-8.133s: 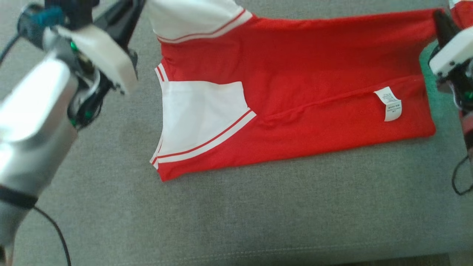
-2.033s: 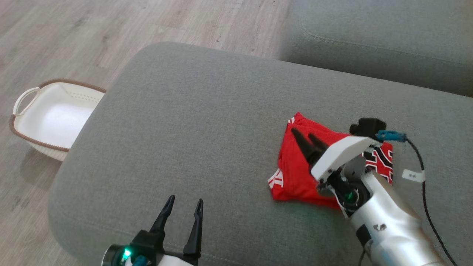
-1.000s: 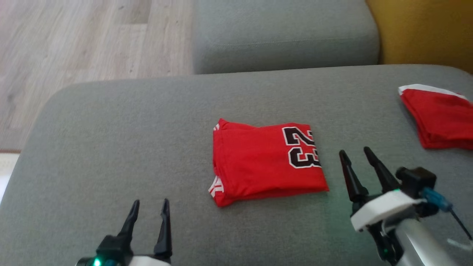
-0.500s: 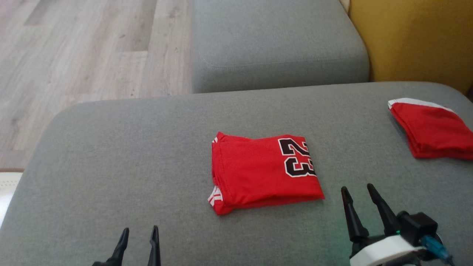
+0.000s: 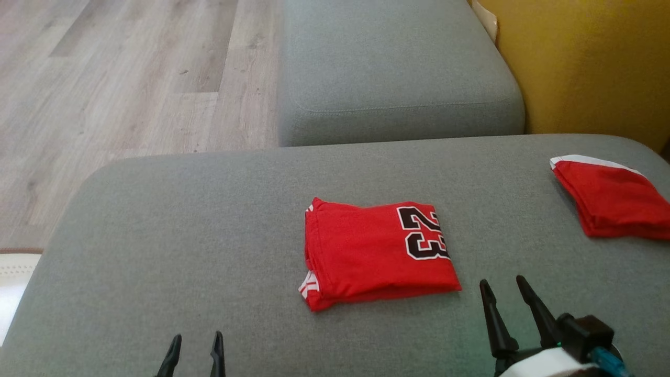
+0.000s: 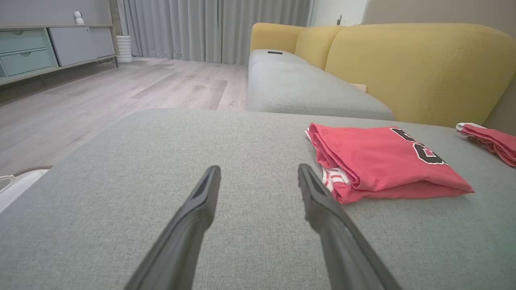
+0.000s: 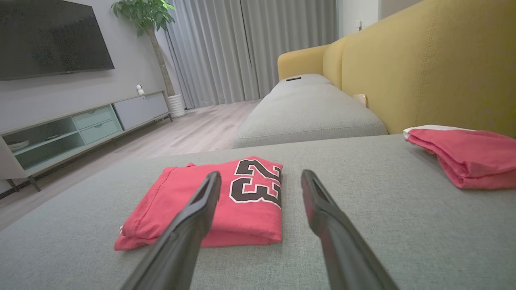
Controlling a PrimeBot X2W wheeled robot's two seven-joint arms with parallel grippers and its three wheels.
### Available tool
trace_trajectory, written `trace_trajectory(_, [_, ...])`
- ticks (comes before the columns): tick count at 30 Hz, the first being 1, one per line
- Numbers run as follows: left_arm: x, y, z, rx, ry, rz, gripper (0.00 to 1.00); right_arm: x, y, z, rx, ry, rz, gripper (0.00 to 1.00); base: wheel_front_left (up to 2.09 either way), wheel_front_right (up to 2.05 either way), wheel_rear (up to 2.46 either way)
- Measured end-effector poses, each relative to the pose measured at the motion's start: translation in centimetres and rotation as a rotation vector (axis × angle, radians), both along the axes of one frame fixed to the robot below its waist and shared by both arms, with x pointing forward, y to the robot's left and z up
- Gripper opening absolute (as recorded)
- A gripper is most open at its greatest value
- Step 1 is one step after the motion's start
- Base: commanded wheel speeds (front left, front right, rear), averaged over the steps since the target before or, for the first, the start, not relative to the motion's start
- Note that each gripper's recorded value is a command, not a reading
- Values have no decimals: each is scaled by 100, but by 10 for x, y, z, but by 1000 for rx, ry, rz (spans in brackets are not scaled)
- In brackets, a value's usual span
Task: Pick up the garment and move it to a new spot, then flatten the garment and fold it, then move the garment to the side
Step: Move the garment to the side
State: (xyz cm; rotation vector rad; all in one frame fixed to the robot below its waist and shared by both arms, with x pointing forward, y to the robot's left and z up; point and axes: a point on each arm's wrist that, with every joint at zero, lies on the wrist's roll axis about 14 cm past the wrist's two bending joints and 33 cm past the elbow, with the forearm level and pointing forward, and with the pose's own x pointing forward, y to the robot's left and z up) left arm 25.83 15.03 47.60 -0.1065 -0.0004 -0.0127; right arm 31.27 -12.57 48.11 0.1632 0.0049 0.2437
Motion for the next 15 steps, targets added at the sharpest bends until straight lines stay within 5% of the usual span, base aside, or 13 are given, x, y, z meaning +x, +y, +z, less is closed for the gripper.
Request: trace_trajectory(15, [-4,3,-5,-3,16,14,100,-1,6,-8,-2,25,15,100,0,0,0])
